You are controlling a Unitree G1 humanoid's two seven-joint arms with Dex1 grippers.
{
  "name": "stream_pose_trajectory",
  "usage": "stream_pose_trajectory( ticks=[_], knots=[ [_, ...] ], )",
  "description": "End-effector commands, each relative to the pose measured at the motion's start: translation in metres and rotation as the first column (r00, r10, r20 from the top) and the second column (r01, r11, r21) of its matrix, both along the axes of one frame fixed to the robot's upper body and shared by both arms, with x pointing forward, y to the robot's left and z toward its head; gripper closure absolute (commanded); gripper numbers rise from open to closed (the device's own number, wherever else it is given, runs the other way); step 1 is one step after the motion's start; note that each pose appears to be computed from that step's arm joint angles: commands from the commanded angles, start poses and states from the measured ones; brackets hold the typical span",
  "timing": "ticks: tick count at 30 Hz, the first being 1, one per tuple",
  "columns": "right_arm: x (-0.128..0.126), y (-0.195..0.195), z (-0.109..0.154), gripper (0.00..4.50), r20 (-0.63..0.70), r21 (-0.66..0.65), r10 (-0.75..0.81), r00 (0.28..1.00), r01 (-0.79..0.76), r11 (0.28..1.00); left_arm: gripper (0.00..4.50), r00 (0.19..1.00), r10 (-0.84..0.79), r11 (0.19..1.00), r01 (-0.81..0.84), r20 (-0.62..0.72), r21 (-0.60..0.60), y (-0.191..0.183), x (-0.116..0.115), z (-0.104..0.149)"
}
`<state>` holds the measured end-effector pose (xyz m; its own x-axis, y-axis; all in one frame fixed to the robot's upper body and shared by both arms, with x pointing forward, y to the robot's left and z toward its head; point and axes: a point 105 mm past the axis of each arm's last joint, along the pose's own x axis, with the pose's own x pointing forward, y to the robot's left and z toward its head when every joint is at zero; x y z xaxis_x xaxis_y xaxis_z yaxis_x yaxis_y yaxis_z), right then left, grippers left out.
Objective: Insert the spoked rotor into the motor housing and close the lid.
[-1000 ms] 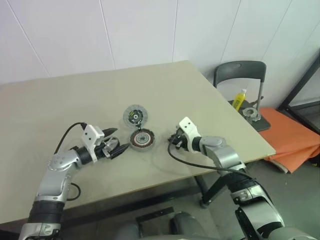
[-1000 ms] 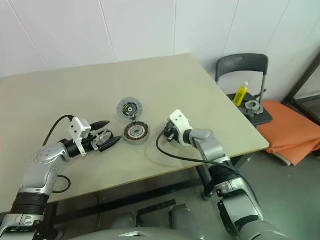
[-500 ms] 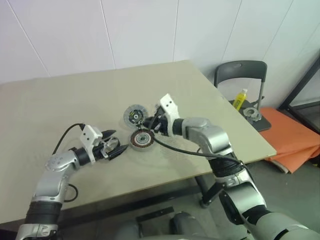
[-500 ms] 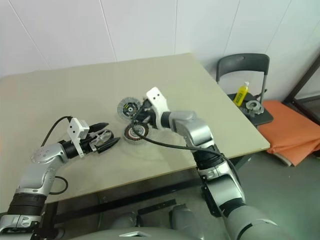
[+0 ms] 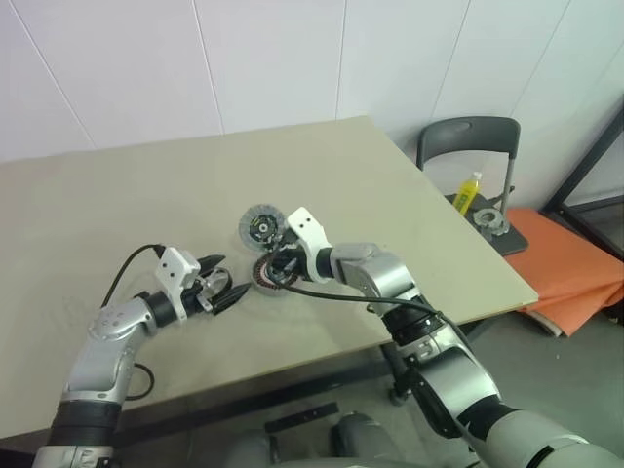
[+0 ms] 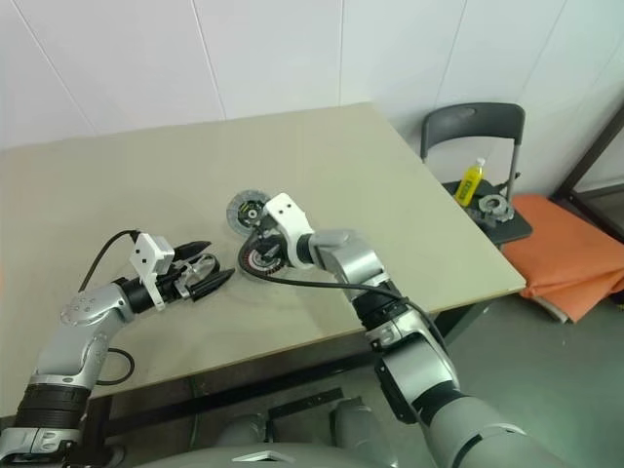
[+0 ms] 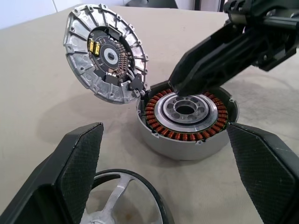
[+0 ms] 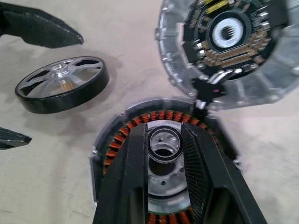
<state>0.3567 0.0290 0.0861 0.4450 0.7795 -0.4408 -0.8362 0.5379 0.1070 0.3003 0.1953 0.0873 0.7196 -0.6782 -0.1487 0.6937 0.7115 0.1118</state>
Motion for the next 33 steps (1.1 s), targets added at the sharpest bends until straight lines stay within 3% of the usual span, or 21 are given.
stream_pose_trajectory(
  ticks=[1,13,33],
  knots=[
    [0.003,0.006,0.012,3.82,0.061,-0.005,0.023,0.998,-0.022,1.000,0.00,0.998,0.007,1.000,-0.007,0.060,-0.004,0.001,0.005,0.016],
    [-0.006,0.006,-0.005,3.82,0.042,-0.047,0.048,0.998,-0.046,0.998,0.00,0.998,0.020,1.000,-0.020,0.063,-0.001,0.004,0.005,0.017],
    [-0.002,0.009,0.003,3.82,0.101,0.001,0.005,0.995,-0.005,1.000,0.00,0.999,0.008,1.000,-0.008,0.047,-0.012,-0.001,0.004,0.013]
  ],
)
